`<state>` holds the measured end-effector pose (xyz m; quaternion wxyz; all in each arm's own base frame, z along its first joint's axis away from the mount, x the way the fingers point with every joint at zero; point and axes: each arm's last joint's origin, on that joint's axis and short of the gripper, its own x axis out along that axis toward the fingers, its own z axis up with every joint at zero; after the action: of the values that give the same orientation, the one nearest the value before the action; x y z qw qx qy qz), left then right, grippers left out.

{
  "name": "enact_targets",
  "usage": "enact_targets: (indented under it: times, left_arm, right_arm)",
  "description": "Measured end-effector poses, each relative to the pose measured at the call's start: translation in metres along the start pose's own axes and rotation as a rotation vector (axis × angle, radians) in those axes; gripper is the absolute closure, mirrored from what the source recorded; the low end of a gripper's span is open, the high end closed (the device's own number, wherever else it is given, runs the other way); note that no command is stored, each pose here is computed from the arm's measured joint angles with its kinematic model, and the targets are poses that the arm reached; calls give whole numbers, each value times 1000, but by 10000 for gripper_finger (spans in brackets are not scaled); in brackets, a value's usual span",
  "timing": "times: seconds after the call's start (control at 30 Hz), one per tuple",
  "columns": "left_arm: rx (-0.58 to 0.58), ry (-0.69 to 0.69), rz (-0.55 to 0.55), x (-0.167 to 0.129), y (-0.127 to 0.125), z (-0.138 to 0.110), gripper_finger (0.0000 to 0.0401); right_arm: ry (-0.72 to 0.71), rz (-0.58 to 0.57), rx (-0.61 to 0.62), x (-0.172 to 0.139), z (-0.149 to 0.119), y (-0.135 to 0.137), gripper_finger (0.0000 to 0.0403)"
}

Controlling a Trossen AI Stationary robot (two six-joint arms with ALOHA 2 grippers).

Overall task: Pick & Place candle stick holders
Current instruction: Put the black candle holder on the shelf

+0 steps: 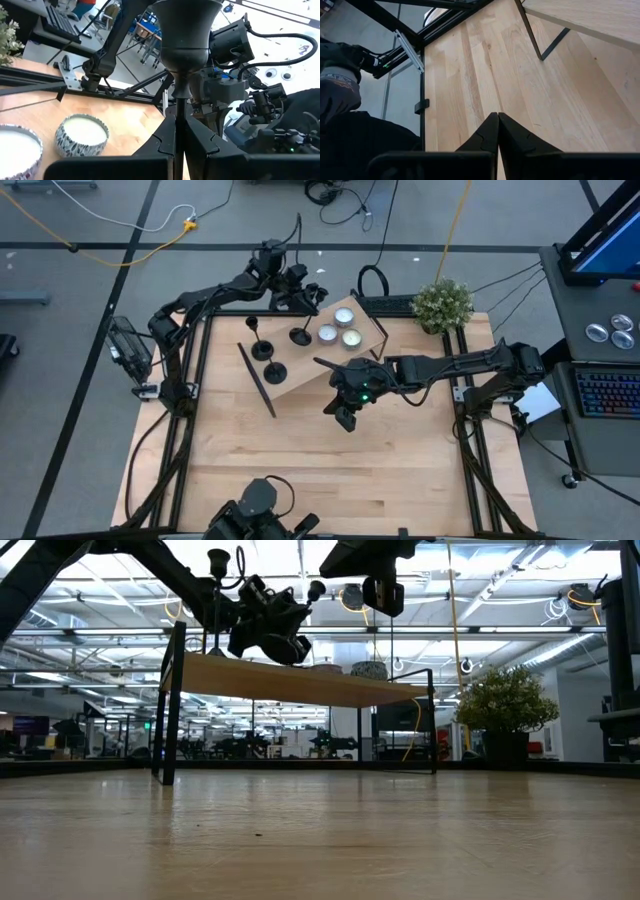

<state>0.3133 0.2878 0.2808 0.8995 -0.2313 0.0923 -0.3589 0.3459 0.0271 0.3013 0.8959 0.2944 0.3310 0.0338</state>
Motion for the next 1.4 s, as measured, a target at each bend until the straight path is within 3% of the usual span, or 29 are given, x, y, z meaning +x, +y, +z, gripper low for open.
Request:
enact_targets:
  times: [0.83, 1.4]
  left_arm:
    - [6, 3, -4, 2, 1, -26, 387]
    - [149, 4, -10, 4, -20, -26, 387]
  right_arm:
    - [-2, -3, -17, 0, 0, 0, 403]
    - [-2, -3, -24, 0, 0, 0, 403]
